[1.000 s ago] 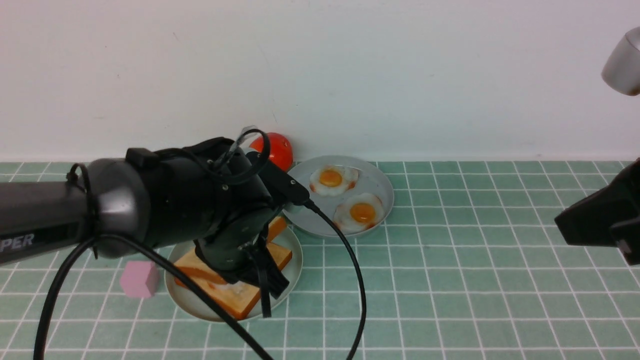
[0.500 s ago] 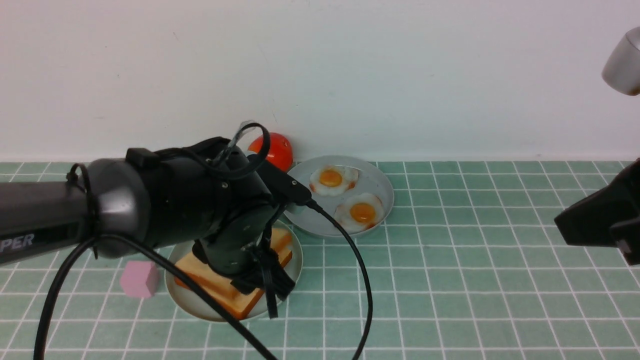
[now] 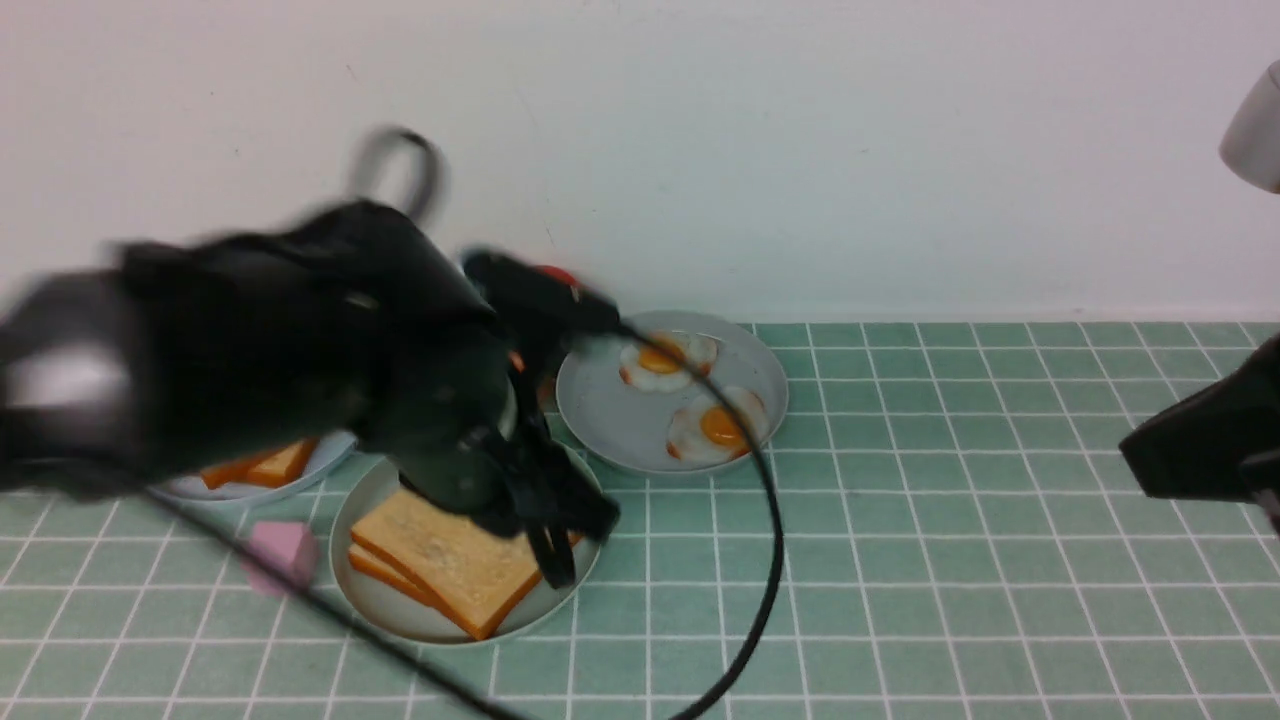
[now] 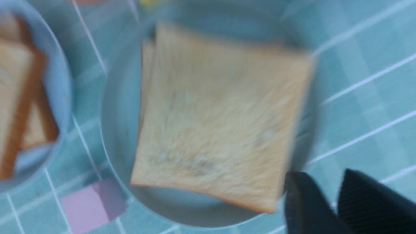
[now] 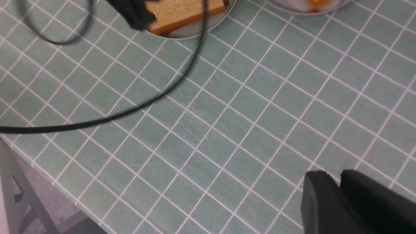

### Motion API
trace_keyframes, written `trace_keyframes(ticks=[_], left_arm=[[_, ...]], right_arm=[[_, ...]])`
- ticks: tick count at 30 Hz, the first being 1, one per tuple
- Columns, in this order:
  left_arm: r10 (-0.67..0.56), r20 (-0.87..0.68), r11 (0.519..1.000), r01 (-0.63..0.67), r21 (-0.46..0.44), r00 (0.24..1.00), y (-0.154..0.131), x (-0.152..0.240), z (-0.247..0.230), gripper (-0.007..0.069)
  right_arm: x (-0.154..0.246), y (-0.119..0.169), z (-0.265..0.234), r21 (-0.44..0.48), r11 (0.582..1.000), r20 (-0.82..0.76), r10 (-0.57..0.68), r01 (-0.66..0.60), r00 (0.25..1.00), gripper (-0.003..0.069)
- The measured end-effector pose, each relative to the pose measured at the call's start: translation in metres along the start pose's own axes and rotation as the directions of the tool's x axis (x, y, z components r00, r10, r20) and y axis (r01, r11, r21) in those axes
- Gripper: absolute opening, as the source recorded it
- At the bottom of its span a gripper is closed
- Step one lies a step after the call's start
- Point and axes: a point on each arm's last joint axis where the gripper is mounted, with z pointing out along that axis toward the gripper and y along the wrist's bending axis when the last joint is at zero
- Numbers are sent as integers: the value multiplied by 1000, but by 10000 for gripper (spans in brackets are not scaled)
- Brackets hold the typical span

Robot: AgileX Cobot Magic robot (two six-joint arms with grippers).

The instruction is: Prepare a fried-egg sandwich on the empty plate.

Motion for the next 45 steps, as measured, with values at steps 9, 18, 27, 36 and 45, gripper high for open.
trace_keyframes(ticks=[9,18,27,36,45], left_arm=[[-241,521,954,102,281,819,21,72,-129,-13],[-359,718,889,-16,457,596,24,188,-119,-13],[-360,727,887,-27,461,585,24,218,-104,-13],[-339,687,901,12,434,642,26,222,-97,-13],[-334,675,905,23,425,658,26,223,-95,-13]], right_arm=[[42,10,-46,59,998,114,-14,8,993,106],[124,7,-47,130,974,251,147,-183,957,-9],[159,3,-27,59,955,484,226,-289,846,-9],[168,-8,18,45,950,529,241,-310,814,-2],[192,-14,50,74,941,425,269,-330,864,3]])
